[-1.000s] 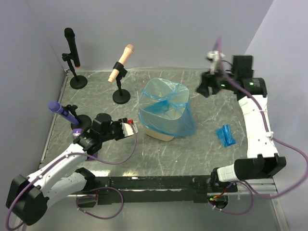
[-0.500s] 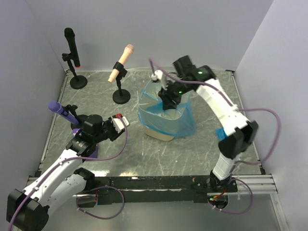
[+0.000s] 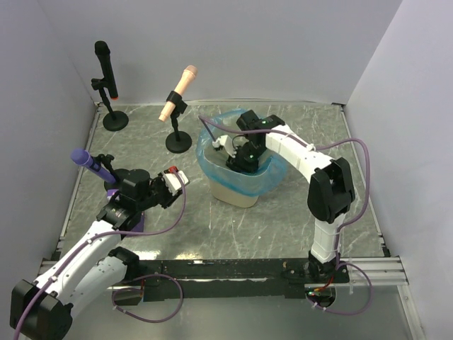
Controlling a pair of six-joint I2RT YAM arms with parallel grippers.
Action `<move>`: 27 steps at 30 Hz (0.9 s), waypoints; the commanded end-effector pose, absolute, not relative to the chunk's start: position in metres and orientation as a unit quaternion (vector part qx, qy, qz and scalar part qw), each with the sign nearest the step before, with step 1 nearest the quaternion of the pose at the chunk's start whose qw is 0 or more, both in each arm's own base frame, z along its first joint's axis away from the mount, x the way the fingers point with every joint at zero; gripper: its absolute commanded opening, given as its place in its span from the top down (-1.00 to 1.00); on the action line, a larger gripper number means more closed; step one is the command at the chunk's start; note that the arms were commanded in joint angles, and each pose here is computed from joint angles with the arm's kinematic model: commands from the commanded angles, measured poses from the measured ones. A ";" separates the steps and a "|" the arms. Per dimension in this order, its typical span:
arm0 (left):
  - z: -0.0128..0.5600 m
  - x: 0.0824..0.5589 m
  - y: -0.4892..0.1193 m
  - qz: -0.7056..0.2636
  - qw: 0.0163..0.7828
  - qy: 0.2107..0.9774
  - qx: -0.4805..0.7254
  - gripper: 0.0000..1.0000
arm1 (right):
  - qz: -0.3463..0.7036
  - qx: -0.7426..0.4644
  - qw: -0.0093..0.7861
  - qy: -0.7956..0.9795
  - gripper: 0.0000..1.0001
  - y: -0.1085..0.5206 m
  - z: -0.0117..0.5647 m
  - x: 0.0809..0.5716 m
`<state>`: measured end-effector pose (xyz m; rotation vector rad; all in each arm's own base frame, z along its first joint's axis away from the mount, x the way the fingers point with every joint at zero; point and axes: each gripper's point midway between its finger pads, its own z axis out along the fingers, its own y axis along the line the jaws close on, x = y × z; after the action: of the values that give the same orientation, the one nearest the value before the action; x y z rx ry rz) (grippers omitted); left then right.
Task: Put the trash bags into the trash bin
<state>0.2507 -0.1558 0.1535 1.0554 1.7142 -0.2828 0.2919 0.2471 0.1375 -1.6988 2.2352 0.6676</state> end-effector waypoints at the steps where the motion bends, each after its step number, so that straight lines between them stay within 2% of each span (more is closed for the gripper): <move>1: 0.154 0.248 -0.161 -0.136 0.530 0.711 0.442 0.13 | 0.221 -0.593 0.177 0.754 0.01 0.253 0.148 0.296; 10: 0.156 0.249 -0.168 -0.150 0.523 0.708 0.451 0.12 | 0.213 -0.577 0.214 0.759 -0.08 0.255 0.170 0.299; 13: 0.161 0.250 -0.169 -0.151 0.523 0.707 0.452 0.13 | 0.215 -0.572 0.242 0.753 -0.24 0.252 0.198 0.291; 15: 0.173 0.255 -0.168 -0.146 0.536 0.705 0.442 0.13 | 0.216 -0.560 0.271 0.752 -0.44 0.250 0.221 0.287; 22: 0.266 0.276 -0.181 -0.159 0.611 0.662 0.405 0.00 | 0.217 -0.517 0.374 0.739 -0.56 0.239 0.305 0.272; 27: 0.331 0.301 -0.202 -0.186 0.641 0.634 0.391 -0.04 | 0.148 -0.369 0.489 0.776 -0.89 0.215 0.355 0.308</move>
<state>0.2837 -0.1848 0.2735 0.9579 1.5363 -0.3538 0.2770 0.2317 0.3026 -1.2651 1.9197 0.5076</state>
